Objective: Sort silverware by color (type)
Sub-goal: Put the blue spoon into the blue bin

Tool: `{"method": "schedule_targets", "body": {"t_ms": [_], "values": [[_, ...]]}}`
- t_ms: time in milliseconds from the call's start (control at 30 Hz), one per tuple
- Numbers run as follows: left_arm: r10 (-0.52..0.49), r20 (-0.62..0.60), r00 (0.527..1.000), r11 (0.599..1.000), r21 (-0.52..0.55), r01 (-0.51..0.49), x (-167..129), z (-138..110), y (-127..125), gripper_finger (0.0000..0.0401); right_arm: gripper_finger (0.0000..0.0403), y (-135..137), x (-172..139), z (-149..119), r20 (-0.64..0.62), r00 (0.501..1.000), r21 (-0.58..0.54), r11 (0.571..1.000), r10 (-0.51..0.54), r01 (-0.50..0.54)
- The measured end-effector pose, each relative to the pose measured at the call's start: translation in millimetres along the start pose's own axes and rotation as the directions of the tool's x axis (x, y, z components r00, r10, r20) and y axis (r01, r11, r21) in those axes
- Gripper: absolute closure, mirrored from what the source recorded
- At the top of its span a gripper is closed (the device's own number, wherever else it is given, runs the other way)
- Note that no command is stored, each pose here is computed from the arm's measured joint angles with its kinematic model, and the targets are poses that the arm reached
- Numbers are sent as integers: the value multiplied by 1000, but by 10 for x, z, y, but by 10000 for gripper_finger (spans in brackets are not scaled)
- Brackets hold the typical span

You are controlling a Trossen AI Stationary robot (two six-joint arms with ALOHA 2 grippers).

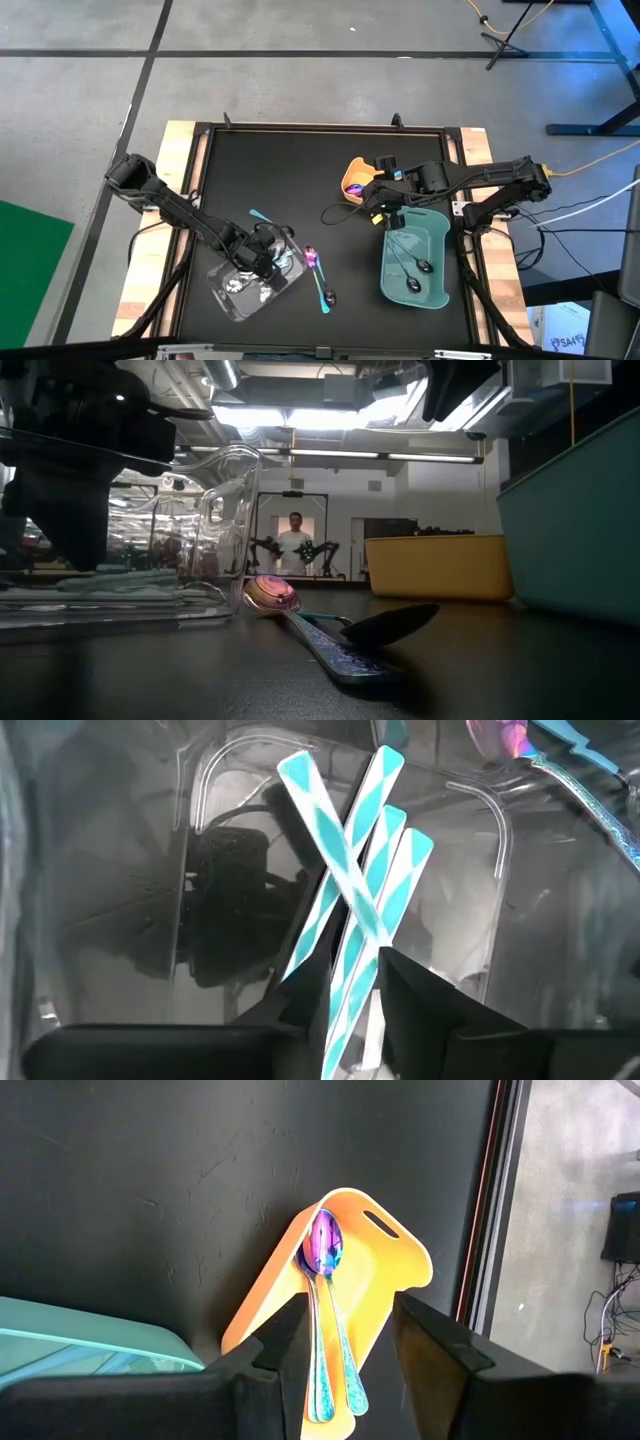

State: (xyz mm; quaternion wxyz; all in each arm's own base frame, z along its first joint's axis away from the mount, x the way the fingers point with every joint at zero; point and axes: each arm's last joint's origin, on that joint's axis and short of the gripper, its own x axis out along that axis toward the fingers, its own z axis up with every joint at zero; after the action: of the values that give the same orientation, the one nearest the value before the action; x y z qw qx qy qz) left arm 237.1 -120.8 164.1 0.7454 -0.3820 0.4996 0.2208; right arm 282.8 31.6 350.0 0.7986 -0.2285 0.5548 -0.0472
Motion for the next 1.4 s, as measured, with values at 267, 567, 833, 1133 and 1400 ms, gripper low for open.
{"method": "schedule_targets", "body": {"t_ms": [267, 567, 833, 1133, 1400], "values": [[-18, -23, 1000, 1000, -2, 17, -15, -3, -10, 293, 272, 0, 0, -2, -2, 1000, -1, 1000, 0, 0], [-115, 8, 993, 993, -22, 115, -260, 61, -26, 291, 272, 1, 0, -2, -3, 1000, -1, 1000, 0, 0], [-258, 99, 961, 962, -68, 266, -678, 213, 25, 291, 271, 1, 1, -2, -3, 1000, -1, 1000, 0, 0], [-339, 251, 907, 893, -217, 394, -1049, 500, 209, 291, 271, 1, 1, -2, -3, 1000, -2, 1000, 0, 0], [-294, 197, 935, 765, -538, 353, -1070, 724, 424, 291, 271, 1, 1, -2, -3, 1000, -2, 1000, 1, -1]]}}
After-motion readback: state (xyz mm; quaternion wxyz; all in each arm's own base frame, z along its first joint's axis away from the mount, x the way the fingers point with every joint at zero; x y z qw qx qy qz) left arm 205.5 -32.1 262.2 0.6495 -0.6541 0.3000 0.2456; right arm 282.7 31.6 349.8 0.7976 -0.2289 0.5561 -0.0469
